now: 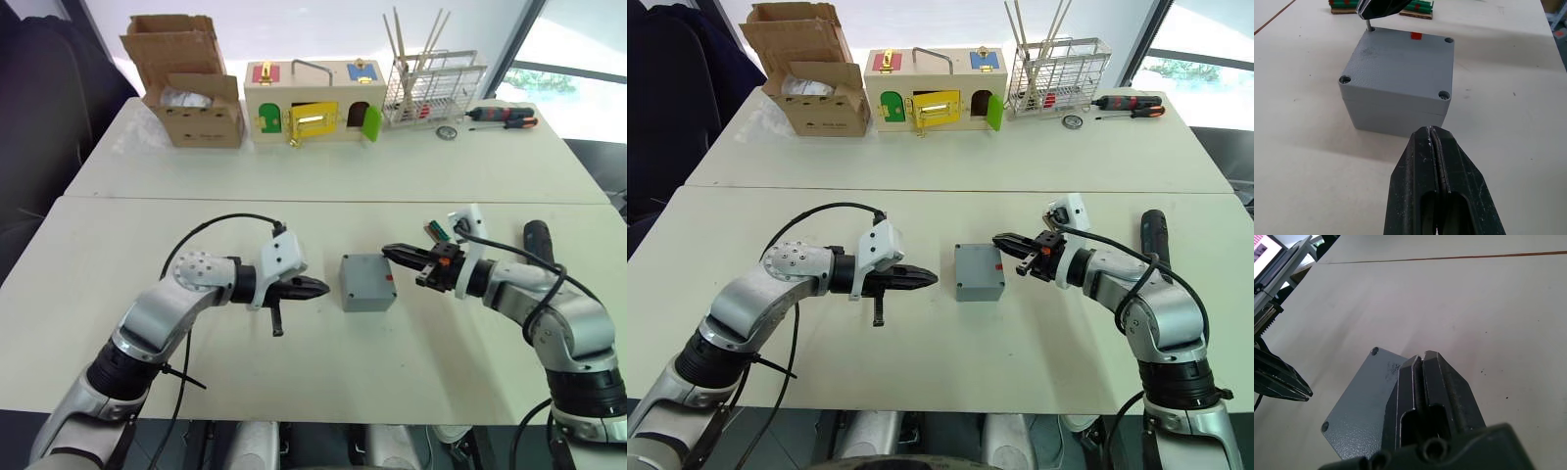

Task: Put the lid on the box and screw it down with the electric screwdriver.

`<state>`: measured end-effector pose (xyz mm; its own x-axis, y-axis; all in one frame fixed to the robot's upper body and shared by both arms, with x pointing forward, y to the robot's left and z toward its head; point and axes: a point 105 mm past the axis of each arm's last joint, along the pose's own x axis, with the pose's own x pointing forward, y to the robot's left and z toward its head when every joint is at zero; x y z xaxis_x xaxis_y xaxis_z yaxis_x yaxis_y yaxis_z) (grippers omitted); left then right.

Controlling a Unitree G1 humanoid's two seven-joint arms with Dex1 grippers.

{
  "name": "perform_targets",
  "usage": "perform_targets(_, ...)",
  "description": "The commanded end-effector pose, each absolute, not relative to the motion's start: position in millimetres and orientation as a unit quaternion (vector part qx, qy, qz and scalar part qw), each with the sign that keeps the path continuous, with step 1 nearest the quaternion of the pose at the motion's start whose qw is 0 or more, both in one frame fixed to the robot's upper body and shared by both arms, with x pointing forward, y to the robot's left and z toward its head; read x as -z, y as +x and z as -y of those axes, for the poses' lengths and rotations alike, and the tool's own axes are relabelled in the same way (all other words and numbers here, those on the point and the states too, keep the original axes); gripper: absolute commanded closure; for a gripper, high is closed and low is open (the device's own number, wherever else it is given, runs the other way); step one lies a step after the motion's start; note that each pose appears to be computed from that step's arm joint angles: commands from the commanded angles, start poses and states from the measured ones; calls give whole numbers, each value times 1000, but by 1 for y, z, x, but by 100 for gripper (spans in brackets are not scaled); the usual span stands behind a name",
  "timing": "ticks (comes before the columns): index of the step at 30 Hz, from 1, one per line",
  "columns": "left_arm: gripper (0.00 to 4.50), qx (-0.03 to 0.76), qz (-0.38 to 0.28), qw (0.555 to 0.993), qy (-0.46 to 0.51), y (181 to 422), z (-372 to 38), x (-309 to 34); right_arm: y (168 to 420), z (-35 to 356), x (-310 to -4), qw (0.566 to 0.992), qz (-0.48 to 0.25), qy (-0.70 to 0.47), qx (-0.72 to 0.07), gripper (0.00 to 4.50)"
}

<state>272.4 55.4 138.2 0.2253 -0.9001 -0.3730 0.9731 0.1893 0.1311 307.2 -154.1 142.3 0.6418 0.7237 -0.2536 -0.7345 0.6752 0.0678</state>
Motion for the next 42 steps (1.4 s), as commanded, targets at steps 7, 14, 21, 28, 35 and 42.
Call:
perform_targets(7, 450, 621, -83, 758, 183, 269, -50, -146, 303, 153, -142, 899, -133, -43, -415, 272)
perform_targets(14, 450, 630, -57, 756, 170, 271, -42, -159, 311, 184, -184, 920, -97, -75, -372, 3)
perform_targets(21, 450, 678, -8, 714, 172, 253, -20, -181, 300, 275, -239, 951, -176, -83, -242, 3)
perform_targets(28, 450, 715, 22, 671, 194, 230, -4, -182, 276, 337, -231, 924, -357, -48, -126, 3)
perform_targets(35, 450, 720, 28, 670, 177, 218, 12, -174, 267, 363, -196, 870, -487, 48, -61, 3)
perform_targets(42, 450, 714, 22, 681, 159, 201, 13, -174, 281, 383, -170, 842, -536, 64, -10, 3)
